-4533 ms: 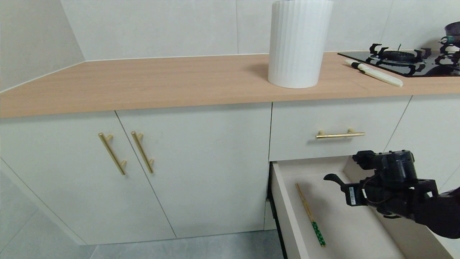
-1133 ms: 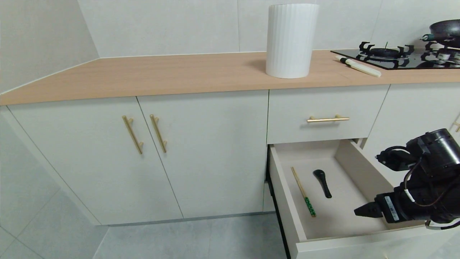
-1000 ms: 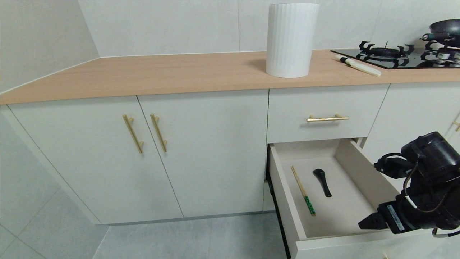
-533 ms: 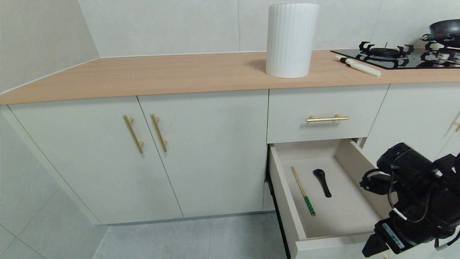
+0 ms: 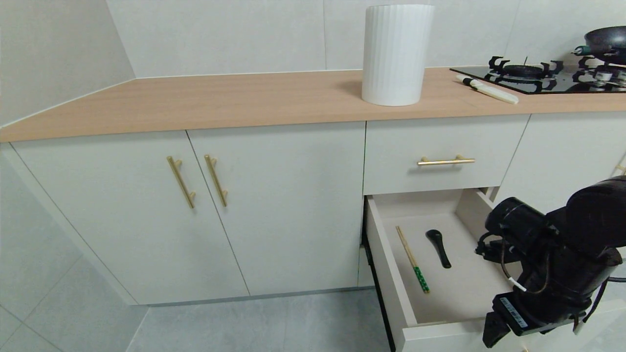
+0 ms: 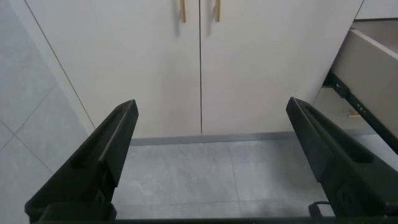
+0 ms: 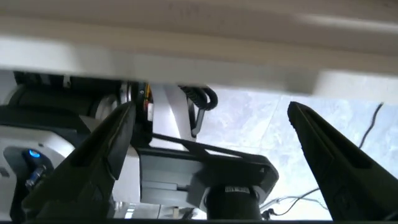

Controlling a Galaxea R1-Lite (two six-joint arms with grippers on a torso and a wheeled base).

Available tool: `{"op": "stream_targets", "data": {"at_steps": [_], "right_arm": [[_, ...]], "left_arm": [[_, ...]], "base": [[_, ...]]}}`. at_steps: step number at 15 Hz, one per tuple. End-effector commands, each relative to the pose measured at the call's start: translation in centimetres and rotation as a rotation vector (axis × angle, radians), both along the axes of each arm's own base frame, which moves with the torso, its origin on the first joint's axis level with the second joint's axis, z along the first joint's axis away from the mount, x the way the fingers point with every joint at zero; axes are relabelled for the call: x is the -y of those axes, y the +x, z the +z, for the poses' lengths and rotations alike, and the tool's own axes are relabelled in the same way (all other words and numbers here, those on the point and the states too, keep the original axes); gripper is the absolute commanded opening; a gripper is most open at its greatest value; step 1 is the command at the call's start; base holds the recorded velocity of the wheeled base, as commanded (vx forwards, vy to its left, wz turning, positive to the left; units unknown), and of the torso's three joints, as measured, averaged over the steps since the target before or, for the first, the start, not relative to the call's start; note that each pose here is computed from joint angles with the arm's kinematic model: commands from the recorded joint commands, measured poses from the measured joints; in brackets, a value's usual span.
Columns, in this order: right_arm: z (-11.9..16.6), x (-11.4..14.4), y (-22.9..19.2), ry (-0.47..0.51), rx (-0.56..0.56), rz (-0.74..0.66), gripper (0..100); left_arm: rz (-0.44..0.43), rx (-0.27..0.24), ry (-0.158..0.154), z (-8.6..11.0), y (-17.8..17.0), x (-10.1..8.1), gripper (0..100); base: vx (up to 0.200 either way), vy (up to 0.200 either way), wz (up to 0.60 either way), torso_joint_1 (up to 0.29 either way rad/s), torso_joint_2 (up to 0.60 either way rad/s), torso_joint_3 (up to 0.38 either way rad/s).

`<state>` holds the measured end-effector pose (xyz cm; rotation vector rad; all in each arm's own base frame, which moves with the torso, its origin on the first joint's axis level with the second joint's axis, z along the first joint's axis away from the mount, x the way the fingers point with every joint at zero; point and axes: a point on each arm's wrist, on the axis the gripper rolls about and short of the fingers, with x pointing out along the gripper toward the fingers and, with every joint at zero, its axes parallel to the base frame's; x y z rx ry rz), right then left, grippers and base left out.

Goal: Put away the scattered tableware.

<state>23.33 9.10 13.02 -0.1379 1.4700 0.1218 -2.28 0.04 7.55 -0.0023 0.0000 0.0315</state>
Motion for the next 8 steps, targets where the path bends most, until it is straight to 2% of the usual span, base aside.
{"op": "stream_targets", "data": {"at_steps": [1,3,8], "right_arm": [[-0.8,0.1,0.6,-0.019,-0.021,-0.012,100],[-1.5,0.4,1.5,-0.067,0.011,-0.048,100],[-1.1,0.3,2.4,-0.024,0.121,-0.119,100]], "left_arm": [[0.002,0.0,-0.001,0.0,0.0,0.0,100],[0.001,0.0,-0.001,0.0,0.0,0.0,100],[0.001,0.0,-0.001,0.0,0.0,0.0,100]], "base": [[0.0,0.0,0.0,0.0,0.0,0.0],[0.0,0.0,0.0,0.0,0.0,0.0],[0.0,0.0,0.0,0.0,0.0,0.0]]}}
